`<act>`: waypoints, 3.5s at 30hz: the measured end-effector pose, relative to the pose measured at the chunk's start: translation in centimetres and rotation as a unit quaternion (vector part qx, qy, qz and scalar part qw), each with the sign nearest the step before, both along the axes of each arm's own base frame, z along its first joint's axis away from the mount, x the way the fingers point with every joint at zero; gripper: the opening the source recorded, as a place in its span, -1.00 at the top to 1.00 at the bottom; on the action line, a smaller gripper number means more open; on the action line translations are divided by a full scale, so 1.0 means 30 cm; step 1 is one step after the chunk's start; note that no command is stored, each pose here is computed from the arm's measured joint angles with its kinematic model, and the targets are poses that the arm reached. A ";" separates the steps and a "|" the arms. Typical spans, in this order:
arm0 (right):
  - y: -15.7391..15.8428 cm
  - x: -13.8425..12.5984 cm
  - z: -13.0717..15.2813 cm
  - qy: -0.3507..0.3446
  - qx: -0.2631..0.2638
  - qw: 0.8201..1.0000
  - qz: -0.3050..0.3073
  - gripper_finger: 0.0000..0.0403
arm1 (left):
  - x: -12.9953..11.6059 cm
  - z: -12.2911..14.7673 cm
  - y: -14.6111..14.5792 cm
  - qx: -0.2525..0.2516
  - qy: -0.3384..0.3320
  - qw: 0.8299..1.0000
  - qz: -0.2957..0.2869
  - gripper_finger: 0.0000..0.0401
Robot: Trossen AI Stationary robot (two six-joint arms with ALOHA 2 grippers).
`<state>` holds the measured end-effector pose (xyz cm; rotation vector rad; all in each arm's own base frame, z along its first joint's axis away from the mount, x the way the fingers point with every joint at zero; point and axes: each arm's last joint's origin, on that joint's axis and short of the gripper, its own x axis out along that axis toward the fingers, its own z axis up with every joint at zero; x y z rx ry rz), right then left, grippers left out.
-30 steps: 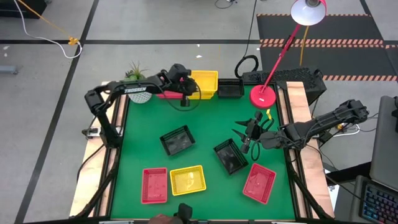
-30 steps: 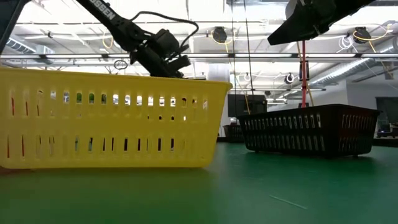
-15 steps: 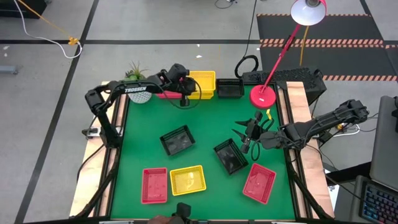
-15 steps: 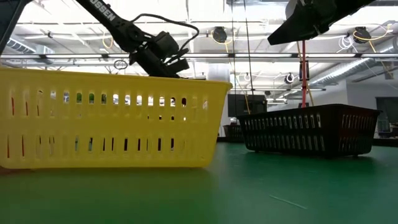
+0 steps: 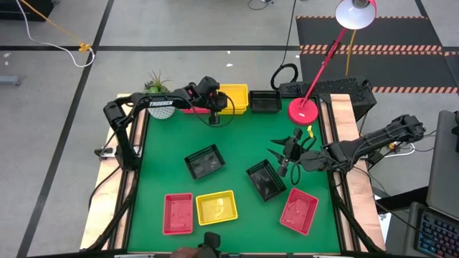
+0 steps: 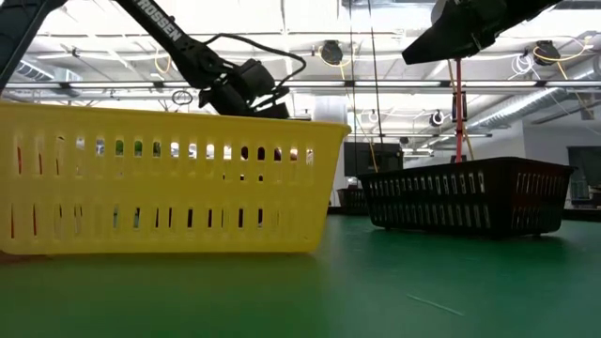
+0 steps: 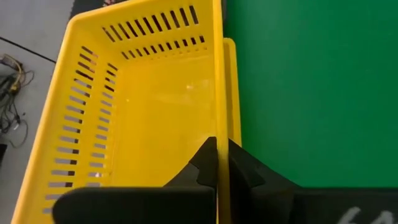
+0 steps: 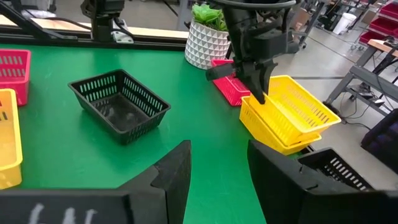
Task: Stack baskets by color
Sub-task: Stack the middle yellow basket on the top yellow basket, then stack the bottom left red basket on the top red basket
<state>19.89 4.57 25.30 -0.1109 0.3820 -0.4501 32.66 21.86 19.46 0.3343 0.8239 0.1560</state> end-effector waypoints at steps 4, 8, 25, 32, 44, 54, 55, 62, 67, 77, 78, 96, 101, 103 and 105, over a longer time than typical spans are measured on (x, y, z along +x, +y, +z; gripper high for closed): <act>0.000 0.000 0.000 0.001 -0.001 1.000 0.001 0.25 | -0.005 -0.003 0.001 -0.005 0.005 1.000 0.002 0.89; 0.000 0.000 0.000 0.001 -0.001 1.000 0.001 0.25 | -0.004 -0.003 0.002 -0.008 0.003 1.000 0.006 0.70; 0.000 0.001 0.002 -0.003 0.000 1.000 0.001 0.25 | -0.001 0.006 0.000 -0.007 -0.005 1.000 0.015 0.17; 0.000 0.001 0.002 -0.003 0.000 1.000 0.001 0.25 | 0.004 0.032 -0.010 -0.025 0.003 0.999 0.022 0.16; 0.000 0.001 0.002 -0.004 0.003 1.000 0.000 0.25 | -0.119 0.325 -0.159 -0.026 -0.040 0.999 0.017 0.62; 0.005 0.004 0.003 -0.005 0.015 1.000 0.022 0.25 | -0.287 0.504 -0.305 -0.056 -0.066 0.996 0.030 0.80; 0.005 0.004 0.002 -0.004 0.016 1.000 0.023 0.25 | -0.303 0.517 -0.323 -0.062 -0.067 0.995 0.032 0.82; 0.005 0.004 0.002 -0.009 0.026 0.999 0.019 0.25 | -0.380 0.559 -0.469 -0.111 -0.080 0.991 0.012 0.89; 0.010 0.006 0.002 -0.007 0.040 0.998 0.045 0.25 | -0.412 0.540 -0.579 -0.126 -0.095 0.987 -0.042 0.96; 0.015 0.011 0.020 -0.018 0.062 0.996 0.057 0.25 | -0.446 0.408 -0.709 -0.139 -0.139 0.977 -0.085 0.91; 0.017 0.011 0.022 -0.018 0.066 0.996 0.063 0.25 | -0.446 0.397 -0.719 -0.139 -0.140 0.976 -0.092 0.91; 0.055 0.027 0.098 0.074 0.161 0.979 0.098 0.25 | -0.489 0.377 -0.915 -0.162 -0.092 0.974 -0.133 0.91; 0.094 0.048 0.155 0.142 0.168 0.968 0.119 0.25 | -0.492 0.426 -0.959 -0.155 -0.058 0.980 -0.114 0.90; 0.107 0.053 0.187 0.167 0.179 0.962 0.120 0.25 | -0.486 0.432 -0.977 -0.154 -0.038 0.982 -0.107 0.90; 0.120 0.048 0.212 0.193 0.183 0.957 0.115 0.25 | -0.472 0.439 -1.000 -0.158 -0.026 0.981 -0.109 0.90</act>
